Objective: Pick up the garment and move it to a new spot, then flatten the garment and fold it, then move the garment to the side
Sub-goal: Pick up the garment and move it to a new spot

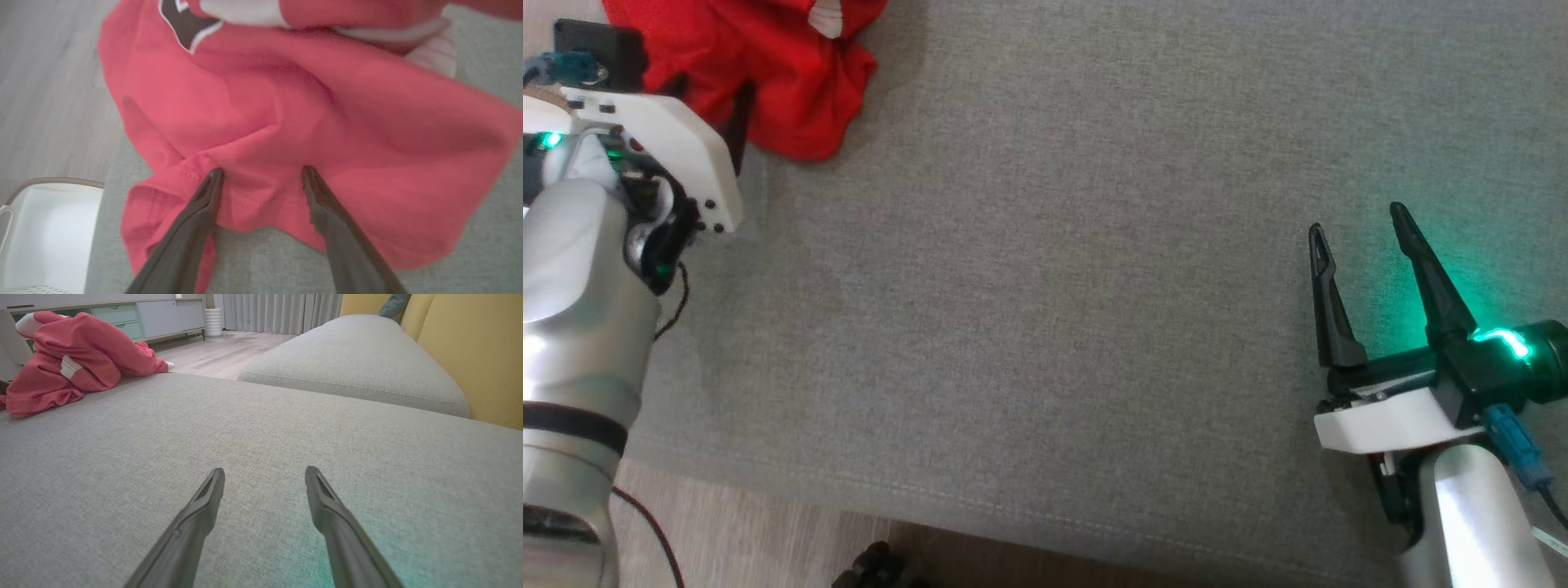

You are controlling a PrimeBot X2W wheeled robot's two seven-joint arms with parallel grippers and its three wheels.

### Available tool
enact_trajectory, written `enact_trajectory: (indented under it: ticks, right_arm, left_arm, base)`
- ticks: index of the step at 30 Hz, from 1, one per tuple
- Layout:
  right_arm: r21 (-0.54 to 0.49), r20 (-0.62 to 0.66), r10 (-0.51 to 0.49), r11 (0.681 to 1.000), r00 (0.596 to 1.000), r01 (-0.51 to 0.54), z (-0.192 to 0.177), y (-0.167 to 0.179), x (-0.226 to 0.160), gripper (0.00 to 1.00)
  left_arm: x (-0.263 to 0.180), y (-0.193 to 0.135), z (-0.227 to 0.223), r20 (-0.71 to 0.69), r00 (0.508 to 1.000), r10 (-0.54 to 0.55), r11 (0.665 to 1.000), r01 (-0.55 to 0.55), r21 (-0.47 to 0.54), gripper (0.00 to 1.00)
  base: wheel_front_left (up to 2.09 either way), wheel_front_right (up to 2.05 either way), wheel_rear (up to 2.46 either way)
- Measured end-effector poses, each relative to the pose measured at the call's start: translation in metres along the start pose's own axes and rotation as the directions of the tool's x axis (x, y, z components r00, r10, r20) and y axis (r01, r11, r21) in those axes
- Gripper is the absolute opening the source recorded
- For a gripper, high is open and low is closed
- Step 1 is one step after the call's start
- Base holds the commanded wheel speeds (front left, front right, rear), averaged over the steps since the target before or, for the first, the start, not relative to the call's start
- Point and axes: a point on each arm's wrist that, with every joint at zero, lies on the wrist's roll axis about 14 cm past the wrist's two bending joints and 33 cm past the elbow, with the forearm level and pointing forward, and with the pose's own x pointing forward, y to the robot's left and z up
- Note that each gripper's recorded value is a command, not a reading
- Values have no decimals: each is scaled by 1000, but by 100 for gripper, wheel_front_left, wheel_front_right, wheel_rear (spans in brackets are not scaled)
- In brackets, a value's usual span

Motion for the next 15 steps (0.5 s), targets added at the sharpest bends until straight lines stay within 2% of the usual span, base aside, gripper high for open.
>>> enact_trajectory:
  ticks: [2,3,4,5,8,15]
  right_arm:
    - [0,-3,-3,1000,1000,3,-1,-1,0,100]
    - [0,-3,-4,1000,1000,4,-1,-1,-1,100]
    - [-1,-2,-5,1000,1000,5,0,-2,-1,100]
    - [-1,-2,-5,1000,1000,5,0,-2,-1,100]
    - [-2,6,-7,1000,1000,7,3,-2,-2,100]
    - [3,29,-10,1000,1000,10,13,-1,-6,100]
  left_arm:
    - [2,-6,-7,-29,999,-18,1000,17,-16,100]
    - [3,-9,-8,-32,999,-24,1000,24,-20,77]
    - [3,-10,-8,-28,999,-29,999,28,-24,33]
    - [3,-10,-8,-28,999,-29,999,28,-24,0]
    - [1,-11,-7,-11,999,-33,998,32,-52,0]
    - [-13,0,9,64,998,-19,1000,20,-10,0]
  base:
    - [0,0,0]
    - [0,0,0]
    - [0,0,0]
    - [0,0,0]
    - [0,0,0]
    - [0,0,0]
